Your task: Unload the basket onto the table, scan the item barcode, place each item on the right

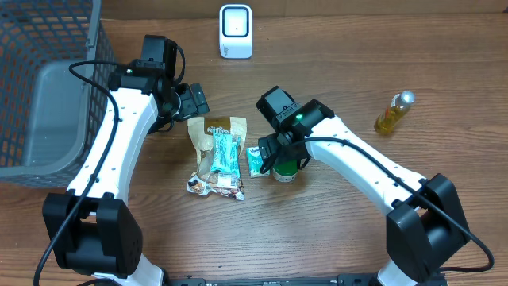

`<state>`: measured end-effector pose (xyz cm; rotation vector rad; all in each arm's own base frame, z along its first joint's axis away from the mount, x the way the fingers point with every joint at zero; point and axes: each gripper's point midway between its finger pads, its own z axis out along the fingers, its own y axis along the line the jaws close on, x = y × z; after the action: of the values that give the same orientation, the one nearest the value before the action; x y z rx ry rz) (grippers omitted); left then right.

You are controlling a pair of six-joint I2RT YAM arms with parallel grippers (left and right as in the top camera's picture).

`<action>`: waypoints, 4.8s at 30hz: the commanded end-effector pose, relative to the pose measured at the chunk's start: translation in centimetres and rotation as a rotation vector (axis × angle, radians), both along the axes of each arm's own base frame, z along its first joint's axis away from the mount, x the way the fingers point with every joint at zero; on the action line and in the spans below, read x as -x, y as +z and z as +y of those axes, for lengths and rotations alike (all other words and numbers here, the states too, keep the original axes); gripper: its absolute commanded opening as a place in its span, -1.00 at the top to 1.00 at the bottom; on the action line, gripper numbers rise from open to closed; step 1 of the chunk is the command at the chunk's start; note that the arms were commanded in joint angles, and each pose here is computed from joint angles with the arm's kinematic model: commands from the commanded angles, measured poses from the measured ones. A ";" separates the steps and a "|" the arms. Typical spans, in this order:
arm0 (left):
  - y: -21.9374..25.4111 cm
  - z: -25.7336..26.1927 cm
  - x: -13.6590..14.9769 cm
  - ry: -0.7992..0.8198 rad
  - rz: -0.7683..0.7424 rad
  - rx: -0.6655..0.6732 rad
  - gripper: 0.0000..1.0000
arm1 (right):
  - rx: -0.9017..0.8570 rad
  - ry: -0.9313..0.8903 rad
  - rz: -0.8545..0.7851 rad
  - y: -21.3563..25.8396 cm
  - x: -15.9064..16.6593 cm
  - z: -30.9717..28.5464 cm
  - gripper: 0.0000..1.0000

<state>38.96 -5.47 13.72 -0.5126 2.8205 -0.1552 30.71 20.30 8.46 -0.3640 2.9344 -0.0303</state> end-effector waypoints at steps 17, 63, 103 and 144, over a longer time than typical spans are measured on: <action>0.4 -0.1 -0.4 -0.011 -0.015 -0.002 -1.00 | 0.018 -0.023 0.012 -3.3 1.2 -1.4 -0.94; 0.4 -0.1 -0.4 -0.011 -0.015 -0.002 -1.00 | 0.024 -0.246 0.089 -3.5 0.5 -6.4 -0.37; 0.4 -0.1 -0.4 -0.011 -0.015 -0.002 -0.99 | -0.026 -0.239 0.097 -3.5 0.4 -5.5 -0.74; 0.4 -0.1 -0.4 -0.011 -0.015 -0.002 -1.00 | -0.035 -0.239 0.081 -3.5 0.0 -5.3 -0.68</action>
<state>38.96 -5.47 13.72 -0.5126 2.8205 -0.1552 30.49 15.11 4.53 -0.0255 3.0522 -0.0112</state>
